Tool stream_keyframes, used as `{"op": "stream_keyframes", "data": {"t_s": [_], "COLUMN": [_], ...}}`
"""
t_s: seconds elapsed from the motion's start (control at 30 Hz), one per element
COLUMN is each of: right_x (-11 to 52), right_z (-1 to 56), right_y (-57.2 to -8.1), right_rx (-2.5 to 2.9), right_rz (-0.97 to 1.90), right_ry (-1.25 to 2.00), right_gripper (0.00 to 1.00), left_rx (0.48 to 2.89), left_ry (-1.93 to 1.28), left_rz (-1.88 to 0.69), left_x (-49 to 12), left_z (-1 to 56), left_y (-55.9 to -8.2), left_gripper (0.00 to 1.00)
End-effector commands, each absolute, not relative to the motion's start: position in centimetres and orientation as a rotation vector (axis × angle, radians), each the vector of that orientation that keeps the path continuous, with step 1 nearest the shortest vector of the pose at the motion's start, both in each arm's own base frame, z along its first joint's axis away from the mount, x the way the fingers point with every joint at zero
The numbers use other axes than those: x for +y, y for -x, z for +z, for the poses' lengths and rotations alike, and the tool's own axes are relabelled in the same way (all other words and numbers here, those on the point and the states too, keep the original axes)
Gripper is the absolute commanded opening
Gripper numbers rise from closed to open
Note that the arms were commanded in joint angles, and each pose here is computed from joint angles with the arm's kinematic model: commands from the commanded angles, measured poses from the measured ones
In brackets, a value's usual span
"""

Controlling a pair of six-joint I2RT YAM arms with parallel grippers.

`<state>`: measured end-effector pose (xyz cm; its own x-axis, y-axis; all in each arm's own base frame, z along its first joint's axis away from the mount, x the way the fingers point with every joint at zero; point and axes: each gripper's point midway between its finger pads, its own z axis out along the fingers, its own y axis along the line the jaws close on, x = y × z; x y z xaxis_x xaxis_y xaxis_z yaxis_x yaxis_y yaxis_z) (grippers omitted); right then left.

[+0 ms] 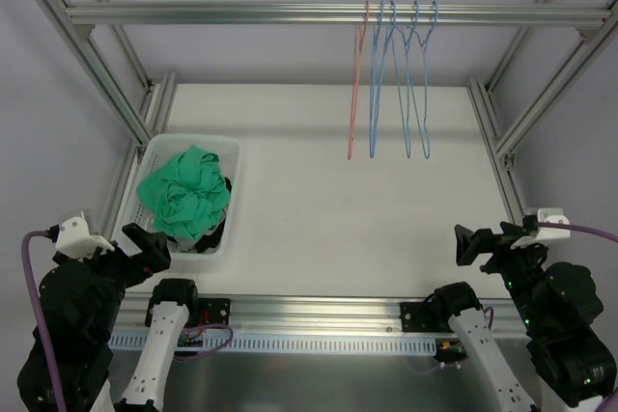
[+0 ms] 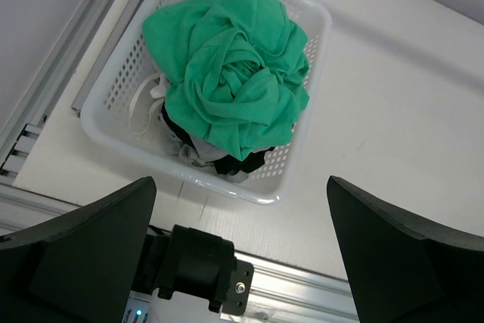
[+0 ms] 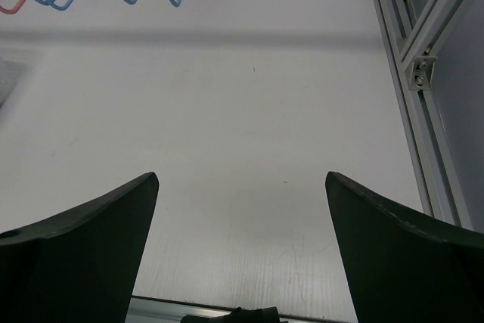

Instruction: Remove the tank top from the hanger

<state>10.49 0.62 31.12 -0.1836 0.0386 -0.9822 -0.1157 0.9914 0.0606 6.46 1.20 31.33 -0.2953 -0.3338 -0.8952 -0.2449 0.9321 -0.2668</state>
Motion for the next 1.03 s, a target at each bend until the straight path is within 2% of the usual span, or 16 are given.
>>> {"op": "stream_keyframes", "data": {"t_s": [0.0, 0.43, 1.0], "right_x": [0.9, -0.8, -0.7], "right_z": [32.1, 31.9, 31.7], "right_y": [-10.9, -11.7, -12.5], "right_rx": [1.708, 1.744, 1.778], "right_rz": [0.162, 0.041, 0.037], "right_ry": [0.042, 0.019, -0.016], "right_gripper": [0.99, 1.0, 1.0], "left_rx": [1.898, 1.908, 1.896], "left_ry": [0.398, 0.315, 0.315], "left_rz": [-0.095, -0.212, -0.196], "left_x": [1.1, -1.1, -0.8], "left_z": [30.6, 29.9, 30.0], "left_y": [-6.4, -7.1, -7.5], "left_gripper": [0.99, 0.99, 0.99]}}
